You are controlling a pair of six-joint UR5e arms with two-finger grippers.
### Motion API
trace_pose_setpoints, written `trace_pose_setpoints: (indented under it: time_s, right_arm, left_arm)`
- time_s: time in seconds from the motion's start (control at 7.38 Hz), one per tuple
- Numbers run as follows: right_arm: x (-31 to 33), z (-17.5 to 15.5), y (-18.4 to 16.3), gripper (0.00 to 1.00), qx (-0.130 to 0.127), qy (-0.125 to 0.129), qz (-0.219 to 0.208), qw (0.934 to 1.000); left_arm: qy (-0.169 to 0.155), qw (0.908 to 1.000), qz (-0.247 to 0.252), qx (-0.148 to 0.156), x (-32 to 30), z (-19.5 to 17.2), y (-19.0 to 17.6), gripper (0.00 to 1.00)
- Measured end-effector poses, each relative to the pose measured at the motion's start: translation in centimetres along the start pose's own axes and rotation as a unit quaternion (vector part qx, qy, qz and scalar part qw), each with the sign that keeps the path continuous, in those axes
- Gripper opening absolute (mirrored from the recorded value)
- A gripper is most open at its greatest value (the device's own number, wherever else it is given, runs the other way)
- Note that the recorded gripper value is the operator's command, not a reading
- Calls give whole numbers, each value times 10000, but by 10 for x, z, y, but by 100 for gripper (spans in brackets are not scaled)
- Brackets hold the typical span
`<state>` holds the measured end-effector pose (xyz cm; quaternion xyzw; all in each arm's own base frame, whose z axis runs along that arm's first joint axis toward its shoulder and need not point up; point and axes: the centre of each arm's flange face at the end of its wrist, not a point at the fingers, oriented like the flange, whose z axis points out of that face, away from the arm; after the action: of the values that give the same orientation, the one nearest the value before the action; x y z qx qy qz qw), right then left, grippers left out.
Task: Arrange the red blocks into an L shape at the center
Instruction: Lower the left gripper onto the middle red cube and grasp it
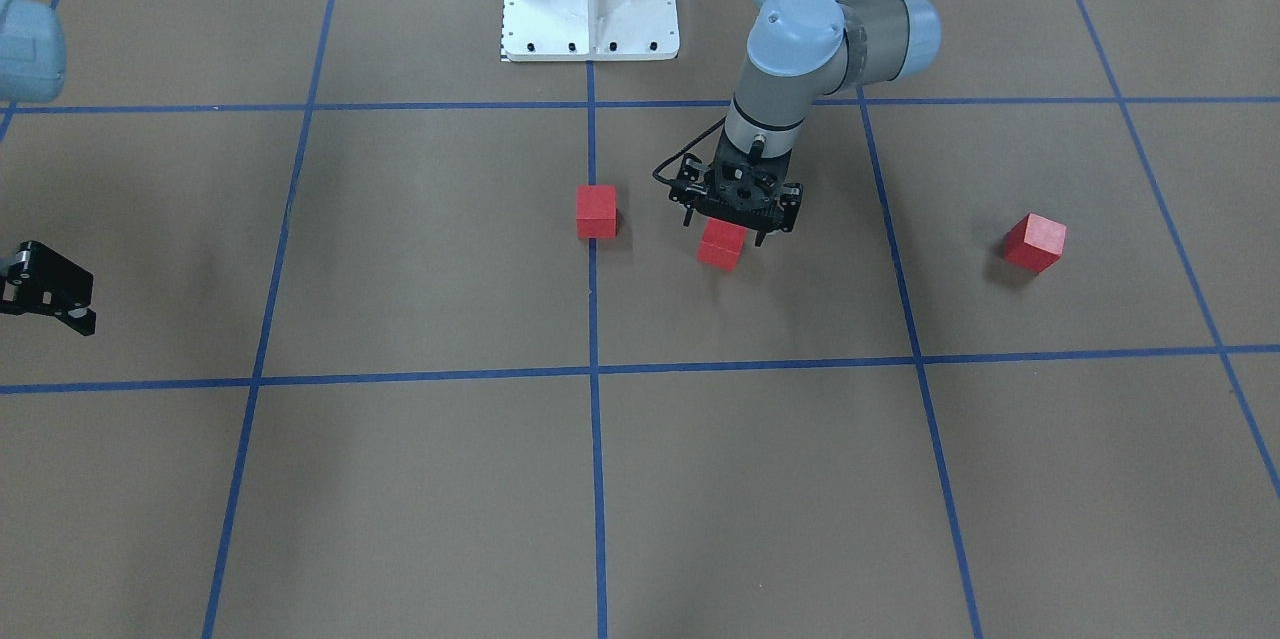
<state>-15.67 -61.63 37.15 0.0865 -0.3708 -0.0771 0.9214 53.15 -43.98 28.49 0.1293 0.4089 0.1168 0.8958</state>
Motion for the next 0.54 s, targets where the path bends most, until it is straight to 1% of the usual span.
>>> trace_pose_setpoints:
  time_s: [0.41,0.54]
  right_arm:
    - [0,0,0,100,-2,7,4,10000]
    - [0,0,0,100,0,7,3,10000]
  left_arm:
    - [-41,10000,19,-50,-4,6,2,83]
    - [-44,10000,23,-69,-4,7,3,82]
